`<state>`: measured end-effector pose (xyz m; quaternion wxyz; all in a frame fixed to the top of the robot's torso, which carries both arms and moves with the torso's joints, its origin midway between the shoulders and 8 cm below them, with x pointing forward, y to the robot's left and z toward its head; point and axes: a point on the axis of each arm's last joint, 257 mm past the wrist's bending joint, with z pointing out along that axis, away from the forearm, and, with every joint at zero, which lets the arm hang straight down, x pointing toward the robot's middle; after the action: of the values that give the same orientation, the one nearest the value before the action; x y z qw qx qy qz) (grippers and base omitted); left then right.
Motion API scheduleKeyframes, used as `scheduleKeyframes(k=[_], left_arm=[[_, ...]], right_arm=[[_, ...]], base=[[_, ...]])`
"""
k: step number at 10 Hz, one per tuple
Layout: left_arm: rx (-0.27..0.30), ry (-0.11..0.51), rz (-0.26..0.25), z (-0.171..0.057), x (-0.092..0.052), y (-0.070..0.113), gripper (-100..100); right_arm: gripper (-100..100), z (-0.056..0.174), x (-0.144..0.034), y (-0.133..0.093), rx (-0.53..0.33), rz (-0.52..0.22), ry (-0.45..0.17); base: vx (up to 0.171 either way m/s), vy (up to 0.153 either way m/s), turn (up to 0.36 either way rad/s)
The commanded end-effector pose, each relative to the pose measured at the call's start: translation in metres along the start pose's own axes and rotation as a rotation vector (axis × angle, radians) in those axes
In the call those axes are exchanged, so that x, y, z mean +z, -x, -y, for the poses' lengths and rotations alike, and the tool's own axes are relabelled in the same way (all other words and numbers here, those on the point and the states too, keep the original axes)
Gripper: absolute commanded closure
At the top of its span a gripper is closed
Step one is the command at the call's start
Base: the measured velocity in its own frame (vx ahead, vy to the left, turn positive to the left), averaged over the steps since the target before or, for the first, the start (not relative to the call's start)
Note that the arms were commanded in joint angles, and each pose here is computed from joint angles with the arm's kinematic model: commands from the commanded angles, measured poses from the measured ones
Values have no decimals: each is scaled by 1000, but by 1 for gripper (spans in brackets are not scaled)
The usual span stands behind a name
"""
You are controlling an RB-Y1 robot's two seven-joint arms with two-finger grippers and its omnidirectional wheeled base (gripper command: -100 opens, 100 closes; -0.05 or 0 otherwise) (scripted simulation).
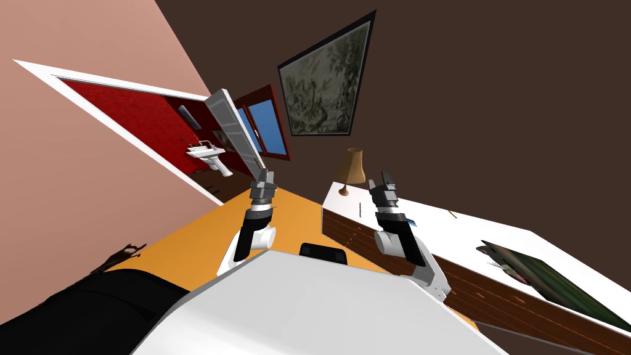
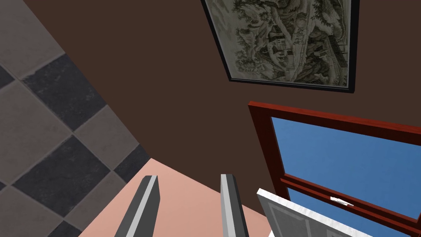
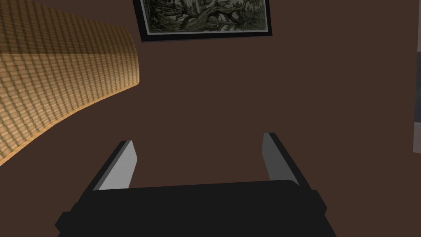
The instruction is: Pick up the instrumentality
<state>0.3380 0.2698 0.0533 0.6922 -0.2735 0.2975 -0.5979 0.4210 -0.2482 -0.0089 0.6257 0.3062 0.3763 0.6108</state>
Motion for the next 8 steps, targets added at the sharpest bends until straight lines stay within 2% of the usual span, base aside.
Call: scheduleKeyframes(k=[1,2,5,7,8], left_arm=[[0,0,0,0,0,0,0],[0,0,0,0,0,0,0],[0,0,0,0,0,0,0],[0,0,0,0,0,0,0],[0,0,0,0,0,0,0]], right_arm=[[-100,25,3,8,48,12,-65],[-100,30,3,9,55,16,-86],[-100,74,8,21,146,49,-195],[-100,83,6,22,156,58,-229],[-100,104,7,29,206,82,-283]], base=[[24,20,-48],[23,17,-24],[26,16,-41],[18,11,-8],[20,12,-46]])
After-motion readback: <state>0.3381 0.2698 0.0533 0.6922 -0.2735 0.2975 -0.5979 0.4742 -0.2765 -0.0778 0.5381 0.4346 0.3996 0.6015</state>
